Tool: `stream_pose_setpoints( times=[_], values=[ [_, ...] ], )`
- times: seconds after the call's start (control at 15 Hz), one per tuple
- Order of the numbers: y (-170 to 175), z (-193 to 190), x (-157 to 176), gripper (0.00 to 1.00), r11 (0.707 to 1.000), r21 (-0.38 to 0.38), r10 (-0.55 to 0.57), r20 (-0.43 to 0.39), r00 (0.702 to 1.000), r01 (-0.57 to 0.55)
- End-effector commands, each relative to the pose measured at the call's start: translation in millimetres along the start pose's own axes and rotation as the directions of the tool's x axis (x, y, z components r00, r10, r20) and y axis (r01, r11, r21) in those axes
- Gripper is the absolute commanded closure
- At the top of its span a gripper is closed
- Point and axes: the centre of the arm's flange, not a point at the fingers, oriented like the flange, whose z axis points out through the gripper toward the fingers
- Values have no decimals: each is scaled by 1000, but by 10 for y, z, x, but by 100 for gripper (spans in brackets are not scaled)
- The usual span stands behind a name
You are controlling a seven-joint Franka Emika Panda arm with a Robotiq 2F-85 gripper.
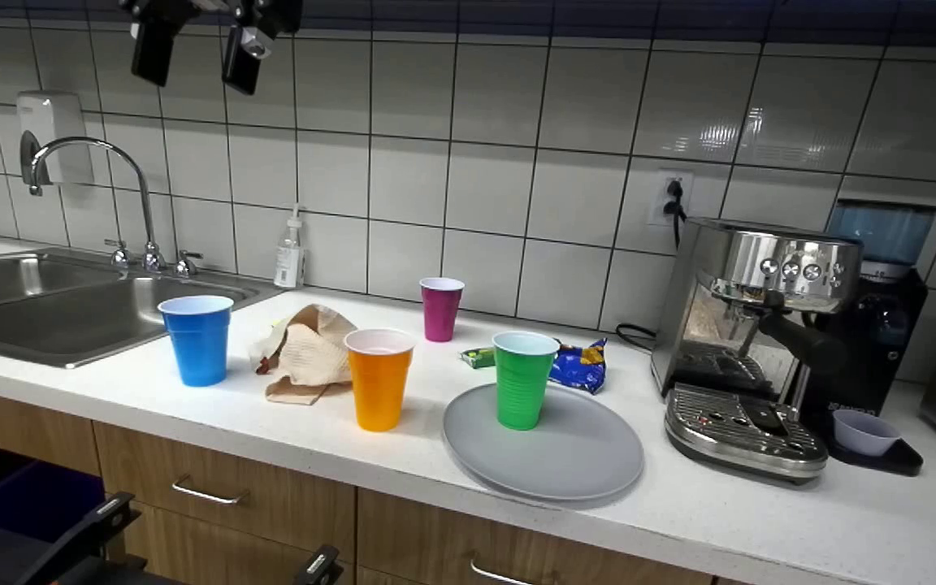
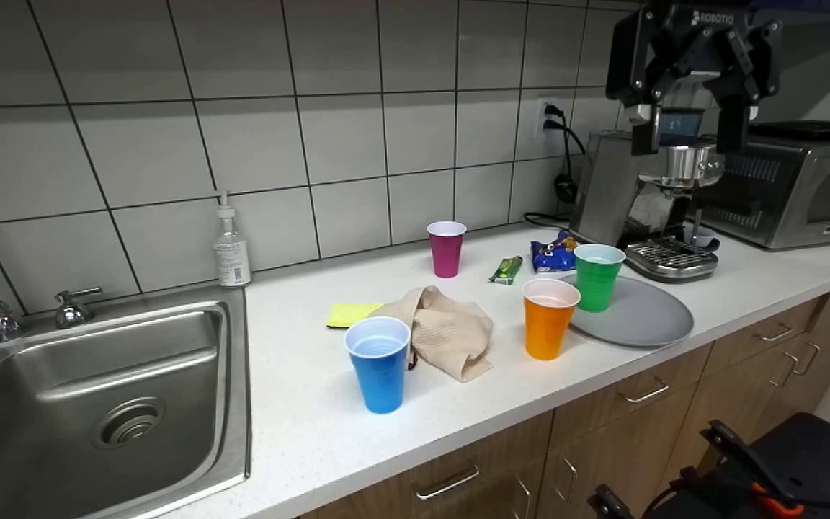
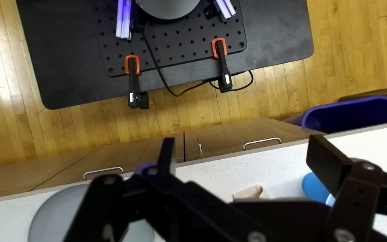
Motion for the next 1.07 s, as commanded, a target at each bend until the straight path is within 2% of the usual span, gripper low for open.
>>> stream_pose_setpoints(
  times=[0.0, 0.53, 1.0],
  values=[
    [-37, 80, 63, 0, 1000, -15, 3, -38, 999, -3],
    [-83, 306, 354, 0, 1000, 4, -1, -178, 984, 1],
    [-148, 643, 734, 0, 1000, 2, -1, -292, 957, 1]
  ],
)
